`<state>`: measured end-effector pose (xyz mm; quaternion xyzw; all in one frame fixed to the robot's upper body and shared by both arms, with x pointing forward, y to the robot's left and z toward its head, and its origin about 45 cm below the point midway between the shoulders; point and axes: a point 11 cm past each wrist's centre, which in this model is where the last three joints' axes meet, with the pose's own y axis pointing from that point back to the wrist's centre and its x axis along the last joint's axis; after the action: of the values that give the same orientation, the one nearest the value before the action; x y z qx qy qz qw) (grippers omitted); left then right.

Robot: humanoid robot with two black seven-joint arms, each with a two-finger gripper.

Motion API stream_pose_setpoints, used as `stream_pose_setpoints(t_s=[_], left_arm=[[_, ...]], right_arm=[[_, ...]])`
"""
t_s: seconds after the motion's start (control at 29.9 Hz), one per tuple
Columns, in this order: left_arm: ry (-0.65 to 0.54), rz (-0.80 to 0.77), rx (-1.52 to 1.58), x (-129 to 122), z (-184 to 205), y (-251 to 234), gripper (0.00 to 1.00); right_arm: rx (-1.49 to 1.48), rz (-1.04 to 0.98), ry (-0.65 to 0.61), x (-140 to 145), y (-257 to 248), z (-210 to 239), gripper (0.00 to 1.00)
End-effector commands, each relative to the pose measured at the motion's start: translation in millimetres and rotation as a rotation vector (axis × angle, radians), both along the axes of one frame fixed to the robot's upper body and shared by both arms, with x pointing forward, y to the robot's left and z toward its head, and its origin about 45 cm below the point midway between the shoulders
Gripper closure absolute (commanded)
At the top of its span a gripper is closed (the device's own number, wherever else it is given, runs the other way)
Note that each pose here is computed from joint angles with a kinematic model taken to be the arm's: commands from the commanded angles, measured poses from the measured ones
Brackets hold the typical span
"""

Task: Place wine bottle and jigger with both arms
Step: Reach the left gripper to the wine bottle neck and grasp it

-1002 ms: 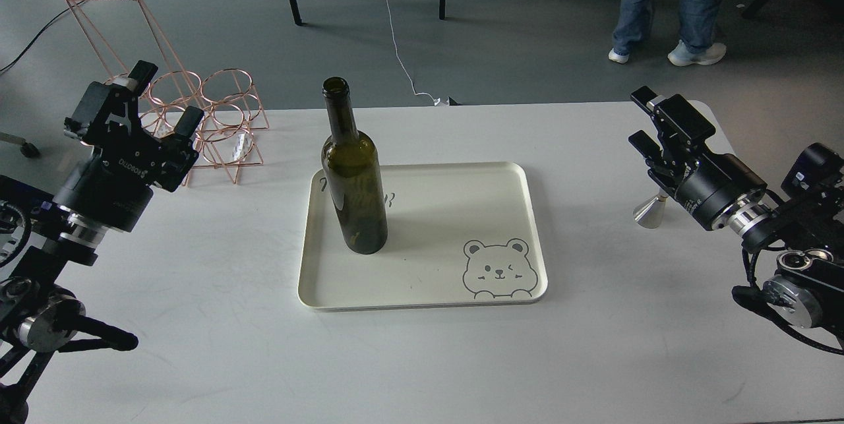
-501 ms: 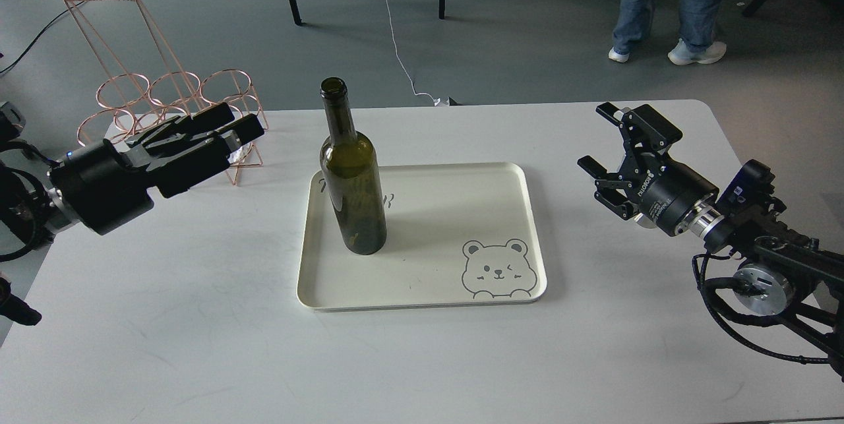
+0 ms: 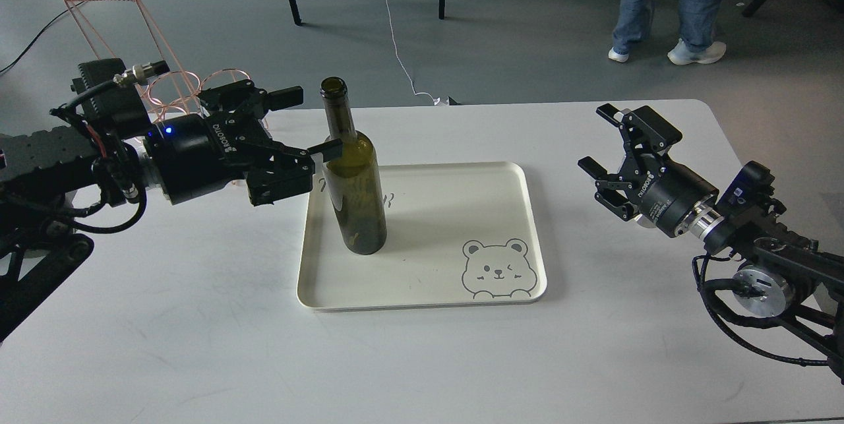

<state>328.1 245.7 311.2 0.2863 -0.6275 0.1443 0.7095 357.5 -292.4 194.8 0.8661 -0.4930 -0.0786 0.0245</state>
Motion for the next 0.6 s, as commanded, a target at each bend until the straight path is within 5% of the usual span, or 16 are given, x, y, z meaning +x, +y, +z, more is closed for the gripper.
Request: stream_pose_setpoints(t_s=[0.0,0.57], left_arm=[[0.017,0.018,0.000,4.8,-8.3,1.9,0.02],[0.015,0.022,-0.090,27.7,-5.7,-18.4,0.03]], right_arm=[[-0.001,-0.001,0.008,-2.5,-0.7,-3.3,0.01],[-0.001,-0.004,0.018,-5.6,-2.0,-7.4,0.01]])
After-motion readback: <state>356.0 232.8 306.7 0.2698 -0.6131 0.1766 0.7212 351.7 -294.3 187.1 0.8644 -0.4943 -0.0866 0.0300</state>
